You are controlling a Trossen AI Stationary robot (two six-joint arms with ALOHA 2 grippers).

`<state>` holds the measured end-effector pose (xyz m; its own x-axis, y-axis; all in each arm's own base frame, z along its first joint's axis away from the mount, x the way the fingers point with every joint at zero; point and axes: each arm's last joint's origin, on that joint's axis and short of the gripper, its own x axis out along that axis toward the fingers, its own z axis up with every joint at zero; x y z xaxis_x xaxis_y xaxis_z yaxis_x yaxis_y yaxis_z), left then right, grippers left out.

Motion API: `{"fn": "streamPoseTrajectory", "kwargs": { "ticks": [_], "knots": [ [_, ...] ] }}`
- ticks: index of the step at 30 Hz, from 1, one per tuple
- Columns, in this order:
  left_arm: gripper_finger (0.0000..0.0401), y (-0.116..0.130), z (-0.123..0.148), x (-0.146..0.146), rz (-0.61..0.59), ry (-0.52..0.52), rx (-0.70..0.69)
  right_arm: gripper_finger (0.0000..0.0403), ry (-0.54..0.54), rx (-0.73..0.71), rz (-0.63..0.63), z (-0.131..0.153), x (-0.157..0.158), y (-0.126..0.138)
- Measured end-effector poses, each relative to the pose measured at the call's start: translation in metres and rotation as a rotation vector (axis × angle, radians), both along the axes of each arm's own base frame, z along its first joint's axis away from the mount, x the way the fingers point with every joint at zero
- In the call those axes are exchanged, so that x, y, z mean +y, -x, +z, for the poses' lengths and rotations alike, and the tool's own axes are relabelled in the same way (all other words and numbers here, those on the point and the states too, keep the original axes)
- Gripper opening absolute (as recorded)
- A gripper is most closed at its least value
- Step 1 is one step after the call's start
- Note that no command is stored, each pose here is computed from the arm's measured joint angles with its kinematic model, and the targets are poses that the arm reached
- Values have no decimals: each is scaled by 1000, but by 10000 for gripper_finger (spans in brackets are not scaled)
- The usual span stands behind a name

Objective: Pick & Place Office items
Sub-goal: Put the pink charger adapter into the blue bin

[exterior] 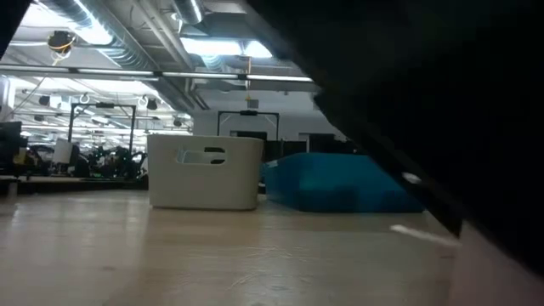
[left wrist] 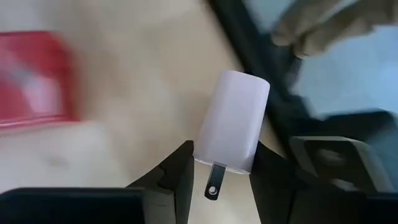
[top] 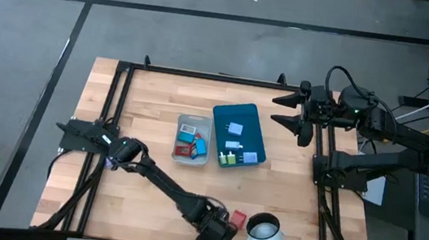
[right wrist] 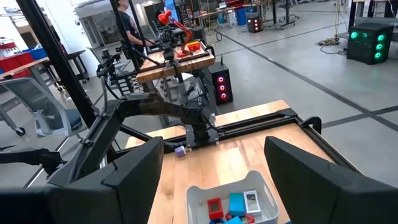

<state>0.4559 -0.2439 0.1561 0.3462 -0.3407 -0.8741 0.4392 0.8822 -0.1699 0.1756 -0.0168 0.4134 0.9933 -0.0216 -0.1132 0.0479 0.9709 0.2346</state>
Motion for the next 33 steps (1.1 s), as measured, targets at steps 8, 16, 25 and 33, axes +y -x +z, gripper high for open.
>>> {"fn": "streamPoseTrajectory", "kwargs": {
  "ticks": [8,16,25,33],
  "knots": [
    [121,-20,8,46,165,-37,-16,284,-5,0,6,0,0,0],
    [121,-35,65,90,233,8,-160,284,-4,1,8,0,0,0],
    [121,-33,71,136,331,-104,-86,284,1,1,19,0,1,0],
    [121,-38,69,191,476,-209,-67,284,0,0,37,0,1,0]
  ]
}}
